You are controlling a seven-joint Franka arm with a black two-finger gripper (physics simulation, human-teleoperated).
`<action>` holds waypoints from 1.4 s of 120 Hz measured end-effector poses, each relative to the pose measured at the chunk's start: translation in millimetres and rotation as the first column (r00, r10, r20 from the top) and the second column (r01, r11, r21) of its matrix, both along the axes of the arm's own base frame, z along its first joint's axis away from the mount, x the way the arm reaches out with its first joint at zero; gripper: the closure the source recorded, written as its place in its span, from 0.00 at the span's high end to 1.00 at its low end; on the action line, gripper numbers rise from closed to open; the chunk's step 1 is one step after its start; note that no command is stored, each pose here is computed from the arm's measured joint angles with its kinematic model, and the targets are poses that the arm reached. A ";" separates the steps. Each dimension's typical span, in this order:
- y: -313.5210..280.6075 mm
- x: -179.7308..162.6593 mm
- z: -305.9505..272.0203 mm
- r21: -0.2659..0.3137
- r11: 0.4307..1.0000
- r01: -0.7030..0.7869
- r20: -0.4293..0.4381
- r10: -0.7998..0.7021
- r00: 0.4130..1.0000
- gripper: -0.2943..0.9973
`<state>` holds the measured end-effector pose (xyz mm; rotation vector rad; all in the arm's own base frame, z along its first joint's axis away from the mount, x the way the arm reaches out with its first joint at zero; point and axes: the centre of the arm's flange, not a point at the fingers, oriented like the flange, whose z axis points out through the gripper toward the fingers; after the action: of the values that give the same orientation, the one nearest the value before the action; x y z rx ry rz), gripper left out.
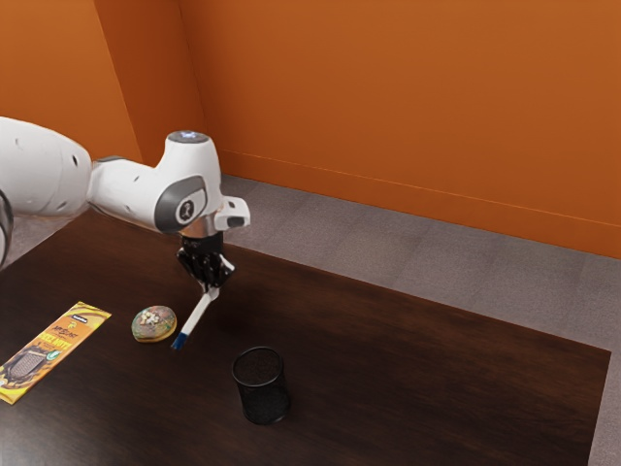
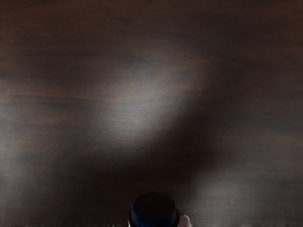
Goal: Put the marker into the pen holder.
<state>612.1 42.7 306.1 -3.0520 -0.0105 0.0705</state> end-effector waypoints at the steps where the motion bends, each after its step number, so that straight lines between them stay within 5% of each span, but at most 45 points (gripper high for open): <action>1: -1.1 0.1 3.7 0.001 1.000 0.002 0.005 -0.002 1.000 0.16; 29: -67.7 -12.9 97.4 0.032 0.993 0.117 0.097 -0.119 0.988 0.16; 63: -194.0 -45.4 143.4 0.054 0.959 0.277 0.139 -0.282 0.949 0.16; 124: -214.7 -57.8 137.1 0.051 0.975 0.218 0.146 -0.223 0.964 0.16; 168: -225.7 -100.3 122.4 0.062 0.978 0.200 0.122 -0.206 0.971 0.17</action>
<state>511.9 -183.0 428.5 -2.9834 0.2870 -0.1374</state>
